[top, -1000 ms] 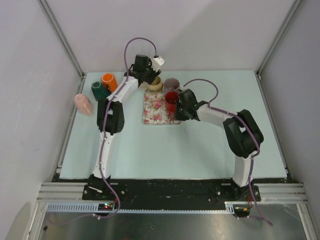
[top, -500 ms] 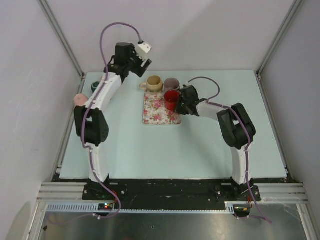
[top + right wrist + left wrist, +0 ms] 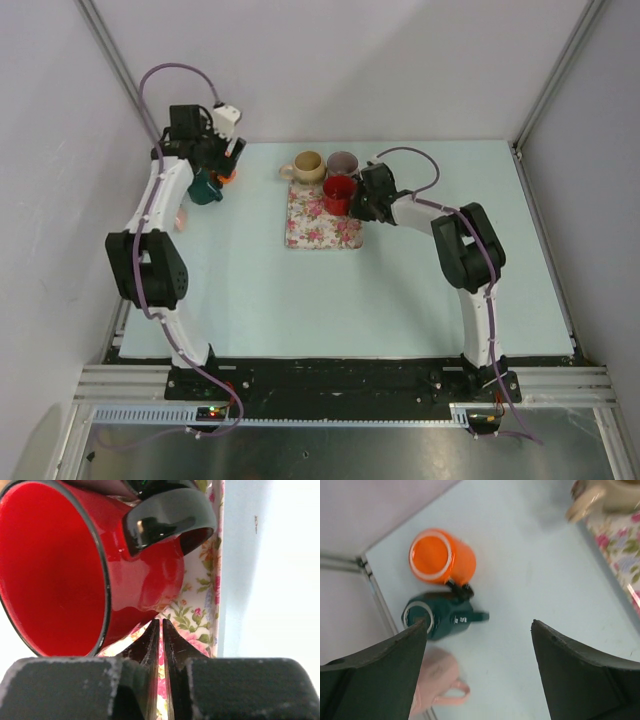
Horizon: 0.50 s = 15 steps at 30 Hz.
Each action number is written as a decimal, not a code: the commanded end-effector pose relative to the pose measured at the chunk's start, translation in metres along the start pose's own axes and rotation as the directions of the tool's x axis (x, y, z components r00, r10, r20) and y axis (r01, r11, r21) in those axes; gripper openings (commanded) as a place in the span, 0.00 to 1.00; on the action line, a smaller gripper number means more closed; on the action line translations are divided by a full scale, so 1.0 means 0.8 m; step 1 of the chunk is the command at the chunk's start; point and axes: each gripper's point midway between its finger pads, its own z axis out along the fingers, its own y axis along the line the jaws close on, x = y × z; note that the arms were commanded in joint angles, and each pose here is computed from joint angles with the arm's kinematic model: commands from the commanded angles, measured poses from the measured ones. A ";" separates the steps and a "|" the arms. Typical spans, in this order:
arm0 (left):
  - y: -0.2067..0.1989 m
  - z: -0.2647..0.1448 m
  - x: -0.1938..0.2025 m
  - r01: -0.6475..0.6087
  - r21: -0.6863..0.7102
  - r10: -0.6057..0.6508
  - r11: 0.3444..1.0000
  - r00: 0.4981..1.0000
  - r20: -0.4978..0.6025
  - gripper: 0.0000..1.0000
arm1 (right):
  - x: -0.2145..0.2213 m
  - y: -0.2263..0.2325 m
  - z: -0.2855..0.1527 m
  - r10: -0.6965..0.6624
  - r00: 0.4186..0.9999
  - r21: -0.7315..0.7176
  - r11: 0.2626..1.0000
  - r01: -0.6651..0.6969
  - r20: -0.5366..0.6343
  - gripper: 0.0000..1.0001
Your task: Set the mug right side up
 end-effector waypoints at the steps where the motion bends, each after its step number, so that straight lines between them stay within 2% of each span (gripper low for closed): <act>1: 0.032 -0.073 0.016 -0.037 -0.065 0.034 0.997 0.999 -0.038 0.88 | -0.038 0.020 0.002 0.029 0.997 -0.051 0.998 -0.025 0.075 0.11; 4: 0.053 -0.099 0.052 -0.025 -0.112 0.012 0.993 0.993 -0.116 0.89 | -0.037 0.032 -0.016 0.000 0.997 -0.074 0.997 0.006 0.075 0.14; 7: 0.069 -0.121 0.085 -0.057 -0.164 0.023 0.985 0.979 -0.204 0.89 | -0.028 0.047 -0.040 -0.066 0.996 -0.102 0.992 0.073 0.066 0.22; 9: 0.069 -0.130 0.104 -0.162 -0.143 0.120 0.976 0.957 -0.265 0.89 | -0.020 0.058 -0.058 -0.115 0.992 -0.132 0.984 0.121 0.050 0.30; 10: 0.068 -0.134 0.110 -0.253 -0.109 0.212 0.961 0.933 -0.290 0.89 | -0.016 0.063 -0.068 -0.140 0.989 -0.149 0.978 0.144 0.039 0.35; 11: 0.064 -0.134 0.121 -0.333 -0.062 0.299 0.941 0.901 -0.313 0.88 | -0.010 0.066 -0.076 -0.175 0.984 -0.162 0.971 0.177 0.028 0.40; 13: 0.053 -0.134 0.138 -0.522 0.055 0.509 0.851 0.795 -0.331 0.88 | 0.003 0.077 -0.094 -0.252 0.968 -0.213 0.945 0.247 0.005 0.57; 15: 0.042 -0.130 0.165 -0.696 0.208 0.718 0.688 0.611 -0.334 0.89 | 0.019 0.085 -0.109 -0.321 0.947 -0.258 0.917 0.305 -0.023 0.72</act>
